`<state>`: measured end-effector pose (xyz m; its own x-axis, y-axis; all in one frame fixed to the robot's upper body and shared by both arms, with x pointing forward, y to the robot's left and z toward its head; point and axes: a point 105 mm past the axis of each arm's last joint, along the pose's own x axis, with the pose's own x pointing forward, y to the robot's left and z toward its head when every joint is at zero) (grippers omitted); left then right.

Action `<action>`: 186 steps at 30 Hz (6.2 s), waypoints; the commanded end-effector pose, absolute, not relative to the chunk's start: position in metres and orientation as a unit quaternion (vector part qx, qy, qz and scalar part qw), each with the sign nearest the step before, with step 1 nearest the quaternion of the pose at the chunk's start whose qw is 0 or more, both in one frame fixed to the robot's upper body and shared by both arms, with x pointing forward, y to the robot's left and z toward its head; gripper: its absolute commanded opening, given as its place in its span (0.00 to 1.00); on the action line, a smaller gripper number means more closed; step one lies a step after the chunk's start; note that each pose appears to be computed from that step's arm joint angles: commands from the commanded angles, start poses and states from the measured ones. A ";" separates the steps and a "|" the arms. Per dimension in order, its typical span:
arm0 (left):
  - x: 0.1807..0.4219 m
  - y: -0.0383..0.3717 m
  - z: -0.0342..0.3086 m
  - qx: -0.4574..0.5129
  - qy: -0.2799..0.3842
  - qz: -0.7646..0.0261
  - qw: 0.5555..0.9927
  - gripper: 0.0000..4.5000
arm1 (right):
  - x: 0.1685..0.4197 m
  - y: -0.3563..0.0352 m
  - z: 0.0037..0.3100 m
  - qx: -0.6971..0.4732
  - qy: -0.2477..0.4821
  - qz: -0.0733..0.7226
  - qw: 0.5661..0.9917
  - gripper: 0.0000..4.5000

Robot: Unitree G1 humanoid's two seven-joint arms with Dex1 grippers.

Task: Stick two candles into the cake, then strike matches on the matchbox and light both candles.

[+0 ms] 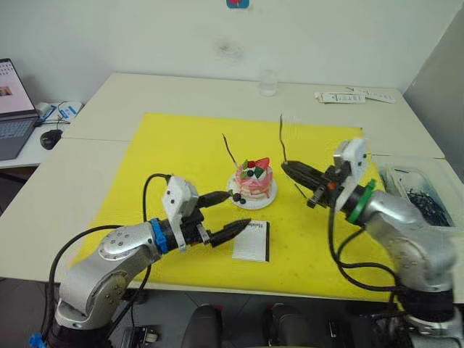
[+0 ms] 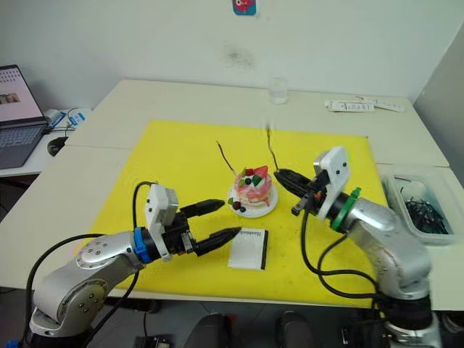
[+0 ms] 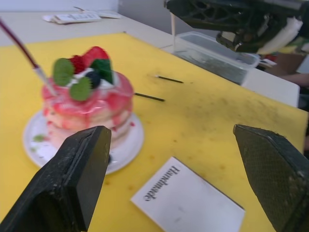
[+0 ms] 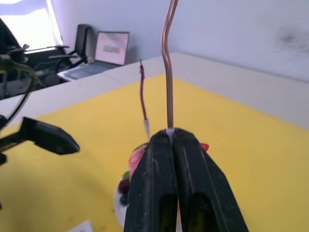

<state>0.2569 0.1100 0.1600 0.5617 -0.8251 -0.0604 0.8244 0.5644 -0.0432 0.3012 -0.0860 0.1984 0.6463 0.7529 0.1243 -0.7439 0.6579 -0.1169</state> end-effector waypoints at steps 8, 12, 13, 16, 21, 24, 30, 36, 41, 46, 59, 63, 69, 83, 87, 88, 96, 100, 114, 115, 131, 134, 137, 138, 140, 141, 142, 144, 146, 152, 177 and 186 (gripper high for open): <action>0.261 0.106 0.179 -0.006 0.013 -0.479 0.878 1.00 | 0.324 -0.065 0.185 -0.019 -0.177 0.367 0.913 0.01; 0.263 0.103 0.184 -0.004 0.012 -0.483 0.875 1.00 | 0.327 -0.063 0.179 -0.015 -0.178 0.363 0.914 0.01; 0.263 0.102 0.185 -0.003 0.012 -0.485 0.875 1.00 | 0.327 -0.063 0.178 -0.012 -0.178 0.362 0.915 0.01; 0.264 0.101 0.186 -0.001 0.013 -0.489 0.872 1.00 | 0.328 -0.061 0.176 -0.007 -0.179 0.361 0.915 0.01; 0.264 0.100 0.186 0.003 0.016 -0.496 0.868 1.00 | 0.330 -0.057 0.172 0.003 -0.181 0.355 0.917 0.01; 0.264 0.100 0.185 0.006 0.017 -0.498 0.867 1.00 | 0.331 -0.055 0.168 0.004 -0.179 0.352 0.919 0.01; 0.263 0.101 0.184 0.008 0.019 -0.501 0.865 1.00 | 0.330 -0.055 0.160 0.000 -0.177 0.345 0.922 0.01; 0.263 0.102 0.182 0.010 0.021 -0.503 0.864 1.00 | 0.327 -0.060 0.159 -0.005 -0.186 0.333 0.924 0.01; 0.263 0.102 0.182 0.011 0.021 -0.506 0.862 1.00 | 0.327 -0.061 0.157 -0.006 -0.188 0.324 0.927 0.01; 0.262 0.102 0.181 0.012 0.023 -0.508 0.861 1.00 | 0.329 -0.063 0.146 0.001 -0.175 0.312 0.934 0.01; 0.260 0.101 0.179 0.010 0.023 -0.506 0.862 1.00 | 0.331 -0.064 0.131 0.016 -0.159 0.297 0.941 0.01; 0.260 0.100 0.178 0.011 0.023 -0.507 0.862 1.00 | 0.328 -0.060 0.124 0.013 -0.149 0.307 0.940 0.01; 0.260 0.101 0.176 0.011 0.025 -0.507 0.861 1.00 | 0.326 -0.057 0.124 0.016 -0.143 0.314 0.938 0.01; 0.261 0.096 0.174 0.032 0.017 -0.516 0.856 1.00 | 0.330 -0.066 0.158 0.026 -0.181 0.286 0.940 0.56; 0.262 0.096 0.173 0.039 0.017 -0.516 0.855 1.00 | 0.324 -0.066 0.170 0.020 -0.193 0.296 0.935 0.79; 0.262 0.096 0.172 0.040 0.017 -0.516 0.855 1.00 | 0.322 -0.067 0.173 0.018 -0.195 0.299 0.934 0.79; 0.267 0.121 0.171 0.047 0.042 -0.496 0.866 1.00 | 0.303 -0.085 0.194 -0.023 -0.194 0.325 0.926 0.79; 0.262 0.132 0.168 0.040 0.067 -0.500 0.862 1.00 | 0.300 -0.099 0.195 -0.045 -0.176 0.327 0.927 0.79; 0.224 0.145 0.145 -0.180 0.338 -0.519 0.764 1.00 | 0.275 -0.117 0.154 -0.175 0.006 0.441 0.880 0.66; 0.225 0.144 0.143 -0.183 0.352 -0.517 0.759 1.00 | 0.271 -0.116 0.150 -0.181 0.020 0.456 0.871 0.59; 0.249 0.122 0.130 -0.229 0.417 -0.492 0.729 1.00 | 0.255 -0.110 0.120 -0.233 0.134 0.525 0.808 0.01; 0.248 0.119 0.127 -0.226 0.424 -0.495 0.724 1.00 | 0.254 -0.108 0.117 -0.234 0.142 0.532 0.801 0.01; 0.245 0.113 0.122 -0.229 0.433 -0.500 0.714 1.00 | 0.251 -0.103 0.113 -0.235 0.152 0.546 0.790 0.01; 0.244 0.111 0.121 -0.229 0.434 -0.501 0.713 1.00 | 0.251 -0.101 0.112 -0.235 0.155 0.548 0.788 0.01; 0.245 0.108 0.118 -0.232 0.435 -0.499 0.713 1.00 | 0.251 -0.099 0.109 -0.236 0.158 0.551 0.785 0.01; 0.246 0.107 0.116 -0.234 0.435 -0.497 0.713 1.00 | 0.252 -0.097 0.108 -0.237 0.160 0.552 0.783 0.01; 0.246 0.106 0.115 -0.235 0.435 -0.497 0.713 1.00 | 0.253 -0.096 0.106 -0.238 0.162 0.553 0.782 0.01; 0.246 0.104 0.114 -0.237 0.436 -0.497 0.712 1.00 | 0.255 -0.093 0.103 -0.246 0.165 0.554 0.778 0.01; 0.245 0.103 0.114 -0.239 0.436 -0.499 0.710 1.00 | 0.257 -0.090 0.100 -0.257 0.168 0.555 0.773 0.01; 0.245 0.101 0.109 -0.240 0.439 -0.495 0.710 1.00 | 0.253 -0.076 0.096 -0.259 0.172 0.586 0.749 0.01; 0.236 0.097 0.090 -0.232 0.452 -0.483 0.713 1.00 | 0.253 -0.050 0.102 -0.234 0.155 0.610 0.740 0.01; 0.237 0.107 0.086 -0.228 0.462 -0.472 0.715 1.00 | 0.243 -0.061 0.102 -0.237 0.177 0.614 0.732 0.01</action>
